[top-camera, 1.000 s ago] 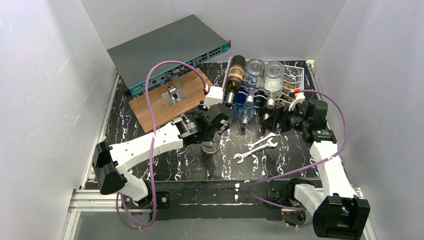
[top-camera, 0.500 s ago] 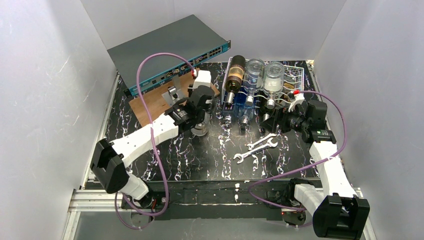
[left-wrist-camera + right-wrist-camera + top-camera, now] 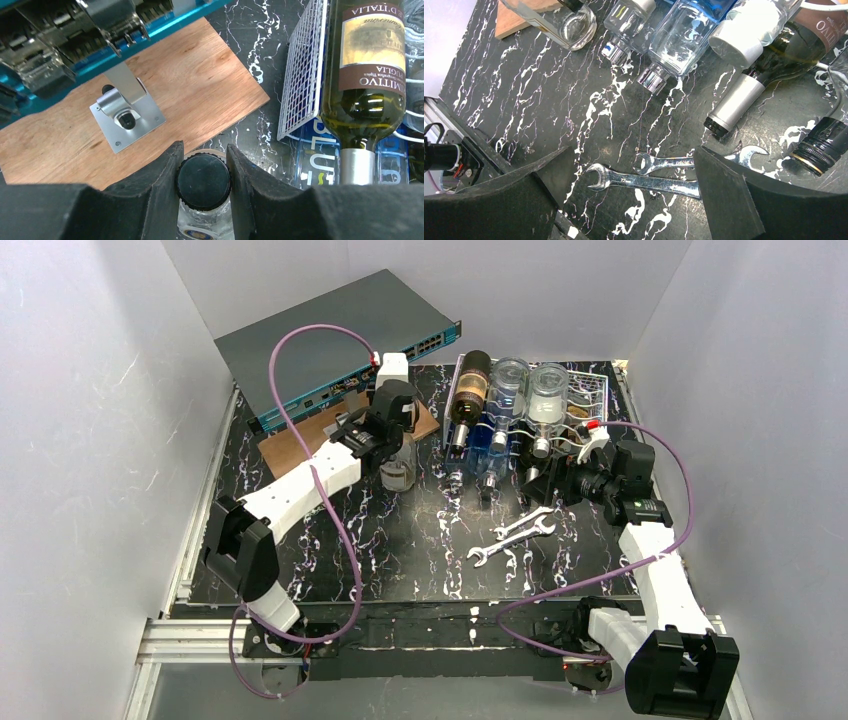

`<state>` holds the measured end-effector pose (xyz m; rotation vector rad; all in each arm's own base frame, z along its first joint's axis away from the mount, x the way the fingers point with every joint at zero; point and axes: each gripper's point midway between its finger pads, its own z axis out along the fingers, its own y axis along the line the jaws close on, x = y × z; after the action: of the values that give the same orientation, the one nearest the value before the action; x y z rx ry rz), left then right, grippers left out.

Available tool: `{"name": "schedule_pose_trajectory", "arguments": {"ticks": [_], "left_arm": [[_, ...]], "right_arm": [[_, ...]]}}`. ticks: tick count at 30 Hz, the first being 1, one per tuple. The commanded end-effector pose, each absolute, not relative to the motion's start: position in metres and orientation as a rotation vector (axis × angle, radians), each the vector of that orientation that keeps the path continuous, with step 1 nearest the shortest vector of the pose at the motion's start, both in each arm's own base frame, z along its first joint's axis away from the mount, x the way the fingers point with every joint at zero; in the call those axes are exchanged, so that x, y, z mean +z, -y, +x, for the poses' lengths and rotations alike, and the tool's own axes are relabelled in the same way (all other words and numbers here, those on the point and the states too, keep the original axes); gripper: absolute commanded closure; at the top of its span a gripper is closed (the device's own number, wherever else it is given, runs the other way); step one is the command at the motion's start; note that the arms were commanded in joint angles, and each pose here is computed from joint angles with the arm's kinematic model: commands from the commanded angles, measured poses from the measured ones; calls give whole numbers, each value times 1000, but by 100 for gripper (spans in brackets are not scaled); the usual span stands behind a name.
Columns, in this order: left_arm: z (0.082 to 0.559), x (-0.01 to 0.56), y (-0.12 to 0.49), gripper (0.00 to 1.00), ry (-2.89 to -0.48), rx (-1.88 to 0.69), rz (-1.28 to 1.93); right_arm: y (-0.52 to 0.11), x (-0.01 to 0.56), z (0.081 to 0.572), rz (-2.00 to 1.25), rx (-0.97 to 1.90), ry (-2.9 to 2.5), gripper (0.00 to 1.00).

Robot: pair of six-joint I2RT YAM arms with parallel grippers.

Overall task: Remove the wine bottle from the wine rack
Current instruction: Place the wine bottle at the center of the board, then pick up the wine bottle from the wine rack.

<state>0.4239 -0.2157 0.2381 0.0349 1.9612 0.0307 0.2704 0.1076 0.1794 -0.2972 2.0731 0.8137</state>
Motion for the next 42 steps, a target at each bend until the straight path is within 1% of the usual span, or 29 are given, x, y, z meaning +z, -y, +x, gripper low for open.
{"name": "schedule_pose_trajectory", "arguments": {"ticks": [1, 3, 5, 12, 14, 19, 26, 31, 35, 42], "left_arm": [[436, 265, 210, 98, -1892, 2, -26], [434, 262, 209, 87, -1900, 5, -28], [430, 260, 207, 71, -1909, 2, -30], [411, 264, 204, 29, -1931, -52, 1], [405, 266, 201, 20, -1943, -60, 0], [386, 281, 199, 2, -1964, -117, 38], [330, 305, 193, 2, -1984, -274, 203], [284, 312, 197, 2, -1932, -446, 389], [261, 301, 191, 2, -1923, -485, 452], [247, 264, 180, 2, -1915, -447, 523]], "right_arm": [[-108, 184, 273, -331, 808, -2043, 2], [-108, 185, 273, -338, 811, -2042, 2], [-108, 184, 273, -344, 811, -2041, 2], [-114, 189, 266, -408, 863, -2015, 2], [-114, 189, 264, -409, 877, -2013, 1], [-116, 192, 257, -511, 892, -1983, 2], [-115, 203, 245, -711, 874, -1995, 2], [-105, 226, 252, -767, 787, -2029, 2], [-91, 246, 268, -723, 665, -2052, 2], [-73, 265, 307, -491, 548, -2086, 2]]}}
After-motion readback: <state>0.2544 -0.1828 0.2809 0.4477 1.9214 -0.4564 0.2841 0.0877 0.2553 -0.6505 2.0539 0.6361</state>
